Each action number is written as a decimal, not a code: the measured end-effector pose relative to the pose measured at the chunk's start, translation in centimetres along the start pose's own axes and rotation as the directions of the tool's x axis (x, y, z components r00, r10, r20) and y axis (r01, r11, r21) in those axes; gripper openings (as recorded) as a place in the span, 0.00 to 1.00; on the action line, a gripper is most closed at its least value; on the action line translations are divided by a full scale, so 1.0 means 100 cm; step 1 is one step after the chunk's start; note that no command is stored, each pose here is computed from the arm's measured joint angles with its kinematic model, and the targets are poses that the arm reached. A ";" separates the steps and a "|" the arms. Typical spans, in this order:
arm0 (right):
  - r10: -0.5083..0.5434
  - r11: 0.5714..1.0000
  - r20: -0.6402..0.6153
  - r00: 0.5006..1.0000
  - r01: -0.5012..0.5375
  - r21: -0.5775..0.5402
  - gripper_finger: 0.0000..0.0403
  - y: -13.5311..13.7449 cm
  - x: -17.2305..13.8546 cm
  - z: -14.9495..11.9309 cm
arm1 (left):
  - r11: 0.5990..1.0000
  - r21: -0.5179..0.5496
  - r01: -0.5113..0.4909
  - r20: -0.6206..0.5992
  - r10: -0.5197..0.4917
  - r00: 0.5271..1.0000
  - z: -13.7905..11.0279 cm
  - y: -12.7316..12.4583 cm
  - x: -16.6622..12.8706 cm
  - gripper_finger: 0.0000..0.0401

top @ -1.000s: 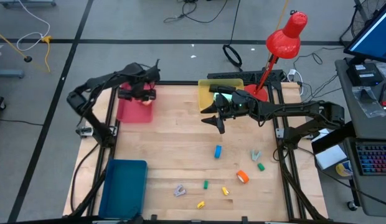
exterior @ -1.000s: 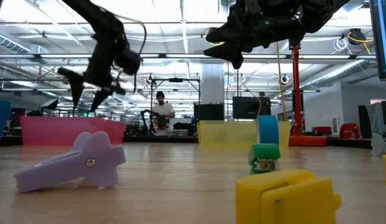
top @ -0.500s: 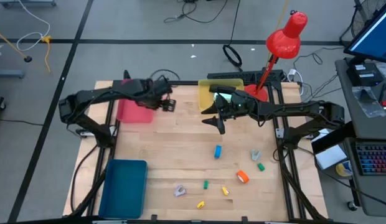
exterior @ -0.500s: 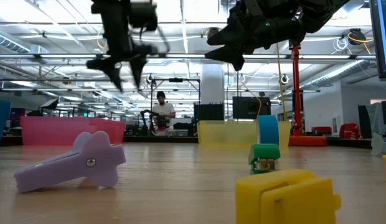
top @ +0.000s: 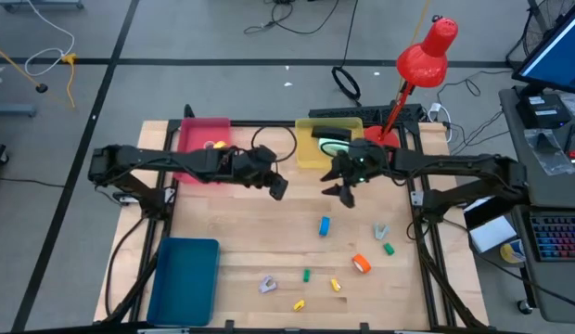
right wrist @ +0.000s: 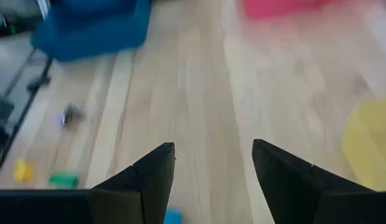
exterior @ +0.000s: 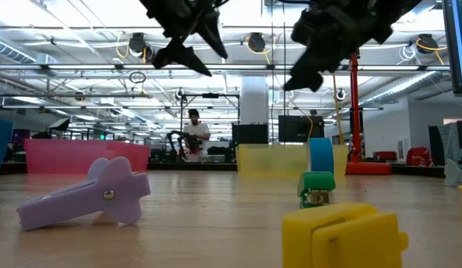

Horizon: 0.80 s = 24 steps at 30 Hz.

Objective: Pick and place Stapler, Stapler remover, tape
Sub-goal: Put the orange tape into the pink bin

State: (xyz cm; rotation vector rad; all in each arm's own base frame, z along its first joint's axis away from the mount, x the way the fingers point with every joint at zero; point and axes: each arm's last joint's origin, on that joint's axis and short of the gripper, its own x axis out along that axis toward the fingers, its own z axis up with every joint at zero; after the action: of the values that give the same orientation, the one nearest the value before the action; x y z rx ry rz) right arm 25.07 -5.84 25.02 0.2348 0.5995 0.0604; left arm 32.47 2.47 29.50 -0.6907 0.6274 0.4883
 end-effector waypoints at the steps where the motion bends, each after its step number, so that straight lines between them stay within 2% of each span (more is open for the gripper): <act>1: -0.001 1.000 -0.023 1.000 0.001 -0.002 0.52 0.002 -0.005 -0.002 | 1.000 0.005 0.010 0.014 -0.010 1.000 -0.001 -0.003 0.000 0.56; 8: -0.001 1.000 -0.182 0.983 0.006 0.025 0.52 0.013 -0.038 -0.020 | 0.999 0.036 0.026 0.050 -0.027 0.998 -0.010 -0.017 -0.004 0.56; 13: 0.043 0.988 -0.299 0.953 0.004 0.155 0.52 0.022 -0.062 -0.036 | 0.997 0.073 -0.002 0.093 -0.004 0.996 -0.014 -0.022 -0.006 0.56; 16: 0.125 0.960 -0.326 0.937 -0.032 0.279 0.52 0.028 -0.074 -0.042 | 0.994 0.108 -0.014 0.123 0.001 0.992 -0.015 -0.025 -0.007 0.56; 19: 0.217 0.915 -0.341 0.915 -0.069 0.398 0.52 0.035 -0.083 -0.047 | 0.989 0.143 -0.042 0.149 0.020 0.989 -0.015 -0.025 -0.007 0.56; 21: 0.260 0.891 -0.354 0.898 -0.082 0.446 0.52 0.041 -0.089 -0.050 | 0.983 0.178 -0.049 0.151 0.021 0.988 -0.016 -0.026 -0.007 0.56; 24: 0.280 0.879 -0.373 0.884 -0.080 0.470 0.52 0.049 -0.095 -0.054 | 0.979 0.195 -0.051 0.154 0.020 0.988 -0.015 -0.025 -0.007 0.56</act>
State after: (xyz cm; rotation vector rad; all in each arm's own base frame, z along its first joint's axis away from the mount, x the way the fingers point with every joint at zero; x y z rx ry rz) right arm 14.29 -1.15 27.11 0.7404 1.0353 0.1656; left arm 32.94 -0.44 30.17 -0.4489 0.5375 0.4987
